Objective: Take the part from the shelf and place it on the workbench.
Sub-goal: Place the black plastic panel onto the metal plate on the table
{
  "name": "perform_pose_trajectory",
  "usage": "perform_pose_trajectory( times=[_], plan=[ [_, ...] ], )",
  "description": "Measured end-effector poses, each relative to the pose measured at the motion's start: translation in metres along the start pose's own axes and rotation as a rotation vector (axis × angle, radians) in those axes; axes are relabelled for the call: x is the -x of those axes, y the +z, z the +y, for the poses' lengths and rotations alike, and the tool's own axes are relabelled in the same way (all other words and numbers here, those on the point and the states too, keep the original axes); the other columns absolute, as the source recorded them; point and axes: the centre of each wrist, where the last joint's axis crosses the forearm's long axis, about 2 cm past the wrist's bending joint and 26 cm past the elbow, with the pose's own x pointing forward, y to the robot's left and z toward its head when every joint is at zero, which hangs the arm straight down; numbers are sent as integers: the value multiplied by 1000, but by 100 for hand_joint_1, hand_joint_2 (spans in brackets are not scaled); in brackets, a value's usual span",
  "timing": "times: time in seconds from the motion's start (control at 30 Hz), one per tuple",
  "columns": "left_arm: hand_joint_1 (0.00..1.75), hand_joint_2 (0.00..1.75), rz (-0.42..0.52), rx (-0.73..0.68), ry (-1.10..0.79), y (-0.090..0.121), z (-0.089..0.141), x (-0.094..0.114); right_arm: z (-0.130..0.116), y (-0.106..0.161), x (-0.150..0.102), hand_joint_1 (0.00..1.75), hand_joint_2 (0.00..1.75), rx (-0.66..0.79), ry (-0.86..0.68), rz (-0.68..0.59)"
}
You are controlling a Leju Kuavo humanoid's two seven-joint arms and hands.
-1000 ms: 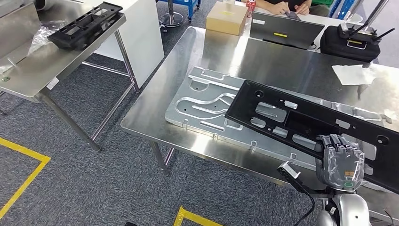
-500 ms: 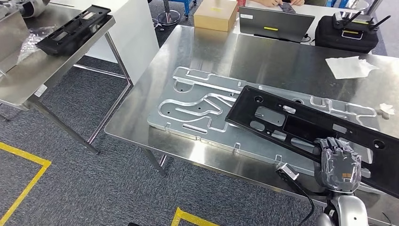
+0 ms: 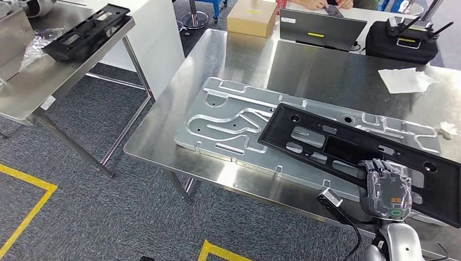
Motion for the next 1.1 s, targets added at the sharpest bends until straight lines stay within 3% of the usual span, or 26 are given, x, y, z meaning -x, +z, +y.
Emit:
perform_pose_trajectory(
  times=[0.4,0.63,1.1],
  plan=[
    [0,175,6,-10,19,0,1,1,2,12,2,175,175,-42,-49,37],
    [0,175,8,-8,11,0,1,1,15,23,18,175,175,-102,-71,96],
    [0,175,2,-8,21,0,1,1,20,28,22,175,175,-134,-41,80]
  ],
)
